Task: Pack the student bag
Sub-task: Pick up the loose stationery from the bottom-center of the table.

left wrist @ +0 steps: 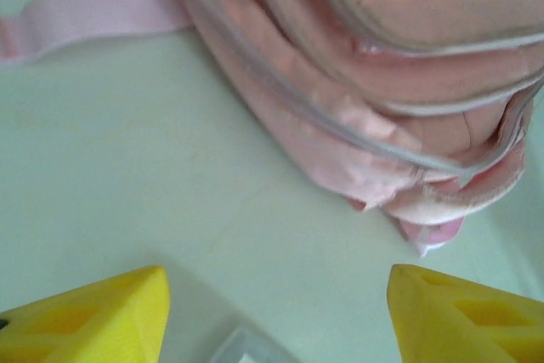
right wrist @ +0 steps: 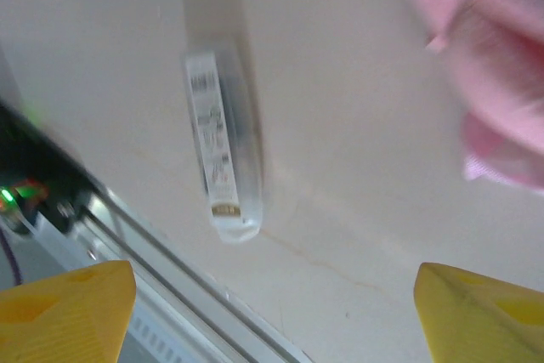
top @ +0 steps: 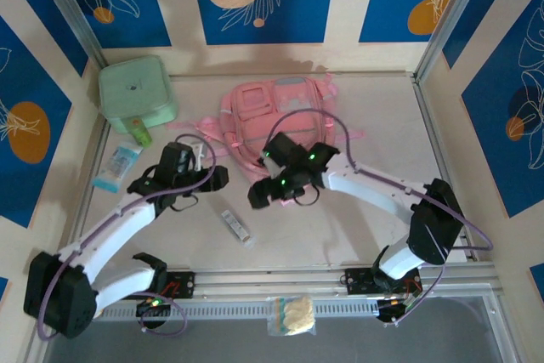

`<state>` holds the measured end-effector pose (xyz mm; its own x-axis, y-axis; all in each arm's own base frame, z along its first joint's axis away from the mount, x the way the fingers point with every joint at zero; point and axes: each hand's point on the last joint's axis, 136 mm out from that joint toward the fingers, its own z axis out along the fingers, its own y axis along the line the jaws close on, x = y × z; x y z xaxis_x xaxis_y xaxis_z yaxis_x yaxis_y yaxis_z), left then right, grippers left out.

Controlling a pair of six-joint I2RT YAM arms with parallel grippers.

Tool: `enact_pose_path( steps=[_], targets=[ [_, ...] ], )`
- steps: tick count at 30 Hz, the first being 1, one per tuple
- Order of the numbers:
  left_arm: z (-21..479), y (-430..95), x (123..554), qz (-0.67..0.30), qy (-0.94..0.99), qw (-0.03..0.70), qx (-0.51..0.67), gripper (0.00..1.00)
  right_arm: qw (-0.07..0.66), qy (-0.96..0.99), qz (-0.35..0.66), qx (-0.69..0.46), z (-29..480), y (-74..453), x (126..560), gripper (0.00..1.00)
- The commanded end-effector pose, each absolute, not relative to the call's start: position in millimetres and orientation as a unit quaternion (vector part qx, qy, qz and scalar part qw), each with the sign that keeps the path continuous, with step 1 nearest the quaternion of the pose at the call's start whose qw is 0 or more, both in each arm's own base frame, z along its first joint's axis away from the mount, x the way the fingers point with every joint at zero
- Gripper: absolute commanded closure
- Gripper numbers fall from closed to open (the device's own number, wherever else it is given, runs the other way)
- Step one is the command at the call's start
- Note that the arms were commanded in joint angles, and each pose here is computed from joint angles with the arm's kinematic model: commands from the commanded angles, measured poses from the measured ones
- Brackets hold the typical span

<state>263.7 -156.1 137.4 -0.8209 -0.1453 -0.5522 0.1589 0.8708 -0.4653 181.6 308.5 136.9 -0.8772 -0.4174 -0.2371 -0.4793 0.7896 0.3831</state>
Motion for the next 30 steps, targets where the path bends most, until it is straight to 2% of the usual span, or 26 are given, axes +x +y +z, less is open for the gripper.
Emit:
enact_pose_path(
  steps=[1,6,9,17,24,30],
  targets=[
    [132,-145,241,-0.265,0.921,0.283,-0.032,0.29,0.051,0.937,0.189,-0.290,107,314,159,0.14],
    [125,-124,219,-0.240,0.925,0.289,-0.050,0.19,0.034,0.929,0.172,-0.325,81,338,128,0.15],
    [125,-116,212,-0.231,0.926,0.293,-0.061,0.17,0.039,0.925,0.161,-0.343,69,351,118,0.16],
    [123,-103,207,-0.220,0.920,0.311,-0.095,0.11,0.059,0.923,0.135,-0.356,44,376,118,0.21],
    [122,-94,206,-0.204,0.919,0.317,-0.113,0.08,0.088,0.928,0.086,-0.353,32,377,134,0.24],
    [122,-92,207,-0.201,0.917,0.324,-0.119,0.07,0.102,0.923,0.057,-0.367,29,381,139,0.30]
  ],
)
